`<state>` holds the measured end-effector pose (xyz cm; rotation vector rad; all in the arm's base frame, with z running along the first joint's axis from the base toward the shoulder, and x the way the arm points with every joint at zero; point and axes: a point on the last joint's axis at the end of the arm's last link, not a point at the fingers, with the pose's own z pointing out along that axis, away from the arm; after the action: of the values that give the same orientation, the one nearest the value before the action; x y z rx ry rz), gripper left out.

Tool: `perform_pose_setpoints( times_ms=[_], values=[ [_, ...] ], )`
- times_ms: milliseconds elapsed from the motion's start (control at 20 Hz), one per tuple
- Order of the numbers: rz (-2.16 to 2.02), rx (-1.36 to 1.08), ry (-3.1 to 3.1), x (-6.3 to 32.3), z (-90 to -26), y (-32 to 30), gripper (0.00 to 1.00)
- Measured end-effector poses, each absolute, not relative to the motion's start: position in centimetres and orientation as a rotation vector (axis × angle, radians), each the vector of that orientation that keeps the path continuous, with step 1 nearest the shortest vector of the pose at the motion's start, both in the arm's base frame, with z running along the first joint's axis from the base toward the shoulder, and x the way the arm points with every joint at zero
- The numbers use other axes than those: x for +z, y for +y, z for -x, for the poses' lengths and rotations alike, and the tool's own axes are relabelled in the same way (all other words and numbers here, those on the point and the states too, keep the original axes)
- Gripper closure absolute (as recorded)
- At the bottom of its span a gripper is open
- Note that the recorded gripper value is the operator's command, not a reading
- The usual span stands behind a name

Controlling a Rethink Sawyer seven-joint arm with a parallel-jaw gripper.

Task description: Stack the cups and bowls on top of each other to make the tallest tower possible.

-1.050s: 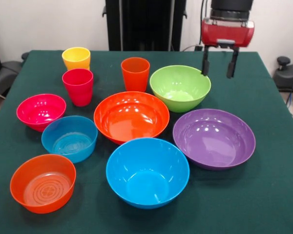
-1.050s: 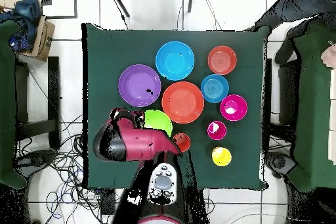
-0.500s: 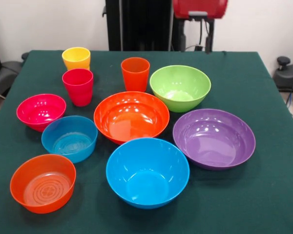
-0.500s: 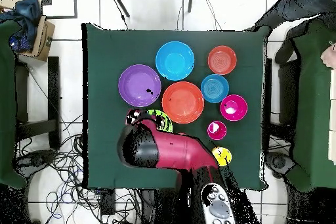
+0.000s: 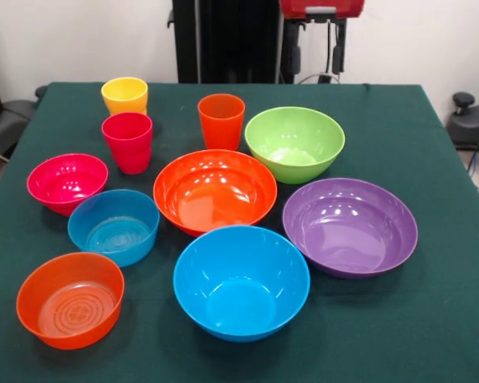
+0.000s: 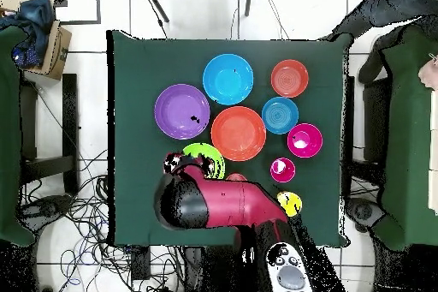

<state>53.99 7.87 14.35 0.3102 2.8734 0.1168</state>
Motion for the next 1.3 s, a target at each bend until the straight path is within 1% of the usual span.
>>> perform_pose_setpoints(
  times_ms=[550,1300],
  values=[
    [-0.121,0.091,2.937,12.3,-49.9,6.4,0.00],
    [0.106,0.080,2.960,10.8,-45.0,3.5,0.00]
  ],
)
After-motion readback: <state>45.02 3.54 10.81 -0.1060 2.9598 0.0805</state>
